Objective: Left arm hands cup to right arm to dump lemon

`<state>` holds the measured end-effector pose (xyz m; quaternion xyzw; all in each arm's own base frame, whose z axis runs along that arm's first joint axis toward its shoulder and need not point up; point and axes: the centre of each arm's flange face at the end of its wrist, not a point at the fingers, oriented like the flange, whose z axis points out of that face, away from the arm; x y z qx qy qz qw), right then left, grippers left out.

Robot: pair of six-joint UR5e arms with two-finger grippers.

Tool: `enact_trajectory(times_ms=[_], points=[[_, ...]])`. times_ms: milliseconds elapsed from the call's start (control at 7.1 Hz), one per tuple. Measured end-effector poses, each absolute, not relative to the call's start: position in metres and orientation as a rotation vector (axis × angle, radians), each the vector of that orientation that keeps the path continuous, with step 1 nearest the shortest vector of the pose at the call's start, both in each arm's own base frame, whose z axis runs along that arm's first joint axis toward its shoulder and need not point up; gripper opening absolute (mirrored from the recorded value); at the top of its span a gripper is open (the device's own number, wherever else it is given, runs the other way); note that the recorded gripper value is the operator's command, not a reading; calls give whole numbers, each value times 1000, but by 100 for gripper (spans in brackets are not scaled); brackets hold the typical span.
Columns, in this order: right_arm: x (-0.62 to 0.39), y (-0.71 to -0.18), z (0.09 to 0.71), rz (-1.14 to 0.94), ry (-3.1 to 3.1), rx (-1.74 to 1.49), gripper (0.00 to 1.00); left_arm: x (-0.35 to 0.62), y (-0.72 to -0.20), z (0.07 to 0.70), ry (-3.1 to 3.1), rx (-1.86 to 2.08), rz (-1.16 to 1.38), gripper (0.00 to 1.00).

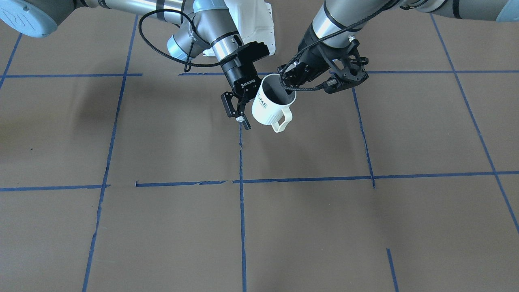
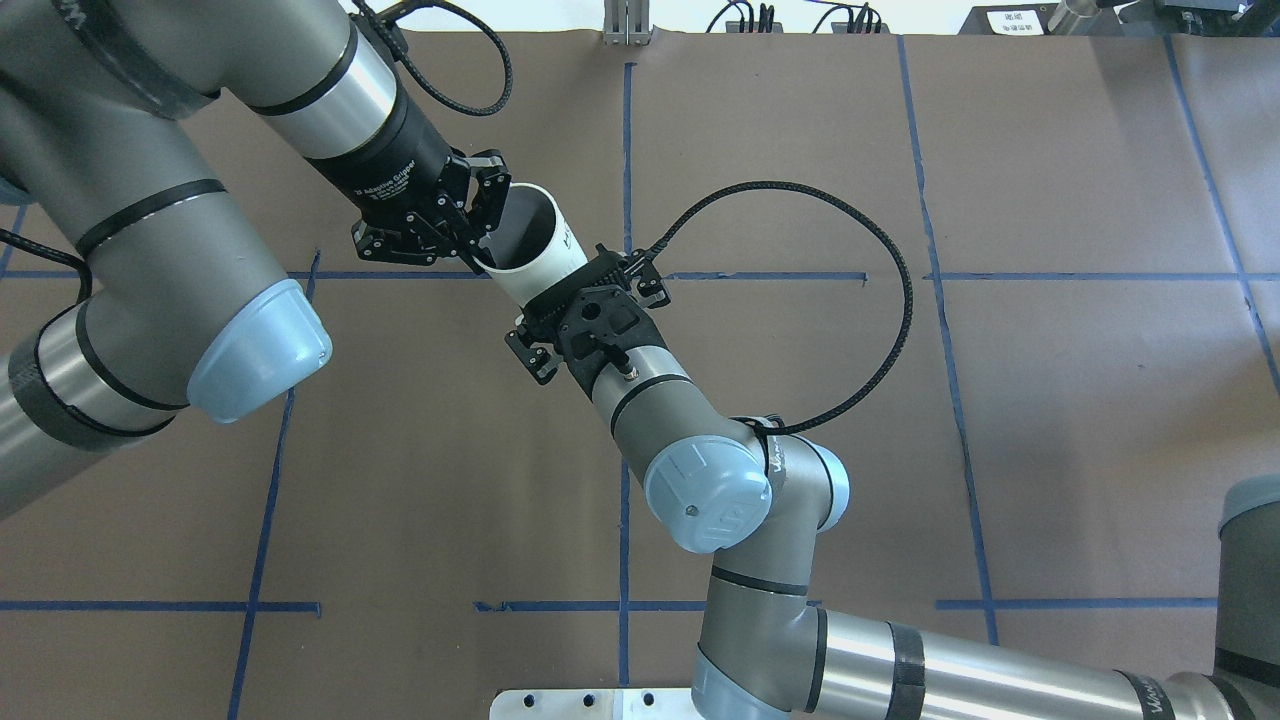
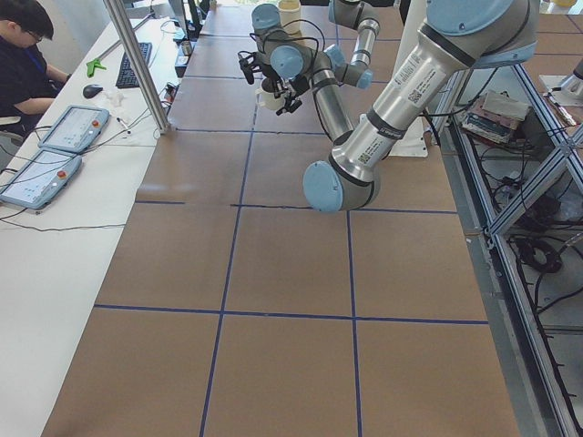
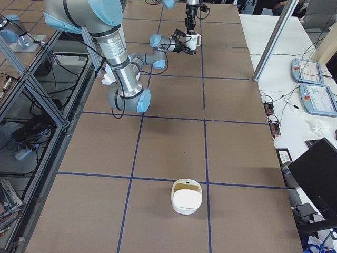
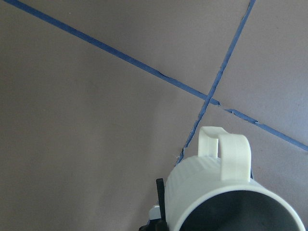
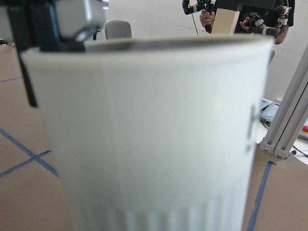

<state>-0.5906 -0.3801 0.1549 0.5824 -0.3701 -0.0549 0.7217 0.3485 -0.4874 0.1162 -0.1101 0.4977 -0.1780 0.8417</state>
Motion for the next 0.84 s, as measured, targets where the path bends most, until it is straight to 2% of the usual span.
enact_trajectory(times_ms=[282, 845], points=[[-591, -380, 157, -124, -815, 1284, 97, 314, -500, 143, 1032, -174, -358, 0], [-581, -396, 172, -125, -800, 1271, 97, 225, -542, 234, 915, -16, -194, 0]])
